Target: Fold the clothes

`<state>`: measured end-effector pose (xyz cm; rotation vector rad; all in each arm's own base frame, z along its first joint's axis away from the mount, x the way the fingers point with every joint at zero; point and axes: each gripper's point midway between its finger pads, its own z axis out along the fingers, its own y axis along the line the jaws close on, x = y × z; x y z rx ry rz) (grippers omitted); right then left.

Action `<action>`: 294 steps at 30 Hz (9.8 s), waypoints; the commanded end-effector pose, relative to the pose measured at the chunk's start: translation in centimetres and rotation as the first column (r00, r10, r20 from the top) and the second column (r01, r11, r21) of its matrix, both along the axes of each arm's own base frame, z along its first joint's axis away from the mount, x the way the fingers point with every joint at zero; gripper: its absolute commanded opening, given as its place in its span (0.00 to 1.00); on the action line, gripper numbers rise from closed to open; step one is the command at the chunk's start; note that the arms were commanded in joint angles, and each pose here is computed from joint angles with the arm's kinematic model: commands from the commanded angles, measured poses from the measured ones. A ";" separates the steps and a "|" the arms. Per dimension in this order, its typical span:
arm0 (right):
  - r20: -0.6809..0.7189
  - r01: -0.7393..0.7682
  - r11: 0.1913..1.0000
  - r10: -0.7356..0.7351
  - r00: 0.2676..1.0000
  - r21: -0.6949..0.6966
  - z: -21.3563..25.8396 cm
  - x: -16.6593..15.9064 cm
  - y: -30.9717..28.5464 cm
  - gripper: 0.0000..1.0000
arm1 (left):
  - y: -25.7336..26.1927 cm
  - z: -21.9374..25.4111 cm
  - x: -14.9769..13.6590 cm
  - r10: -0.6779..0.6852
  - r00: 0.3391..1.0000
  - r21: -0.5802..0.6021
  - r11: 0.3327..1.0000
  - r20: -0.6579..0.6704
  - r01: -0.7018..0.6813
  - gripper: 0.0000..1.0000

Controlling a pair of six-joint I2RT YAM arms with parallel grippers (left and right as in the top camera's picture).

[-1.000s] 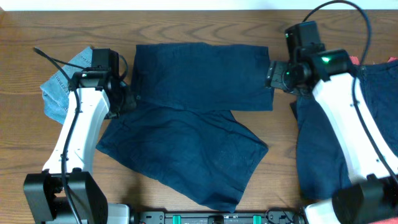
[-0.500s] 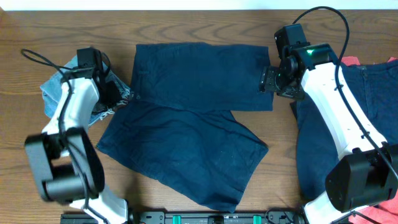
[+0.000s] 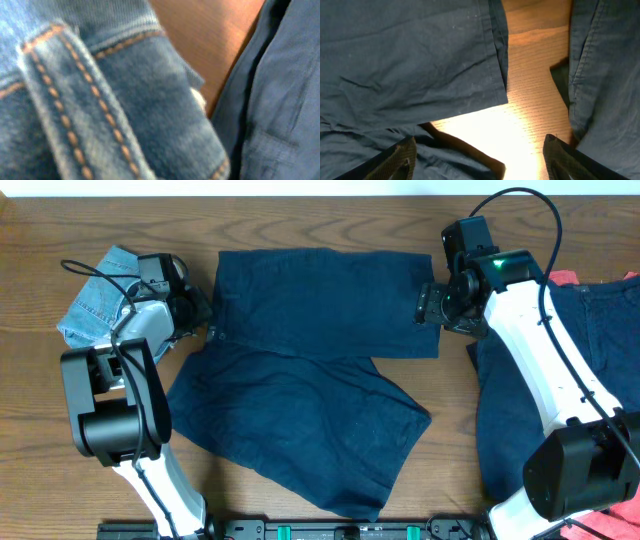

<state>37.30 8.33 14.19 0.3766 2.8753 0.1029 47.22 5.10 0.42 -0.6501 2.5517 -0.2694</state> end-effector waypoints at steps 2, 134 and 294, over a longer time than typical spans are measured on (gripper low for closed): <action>0.008 0.008 1.000 -0.008 1.000 -0.009 0.3 0.1 -0.8 0.79 | 1.8 0.3 1.1 0.063 0.996 -0.002 0.998 0.056 -0.063 0.09; -0.086 -0.258 0.944 0.280 0.956 0.207 -8.3 -4.6 3.8 0.44 | -0.4 -2.7 -4.8 -0.030 0.961 -0.020 0.999 -0.273 0.025 0.06; -0.153 0.070 0.933 -0.016 0.988 0.352 -9.0 -15.8 -2.4 0.77 | -4.6 -2.3 -30.5 0.008 0.757 -0.131 0.984 -0.654 -0.123 0.06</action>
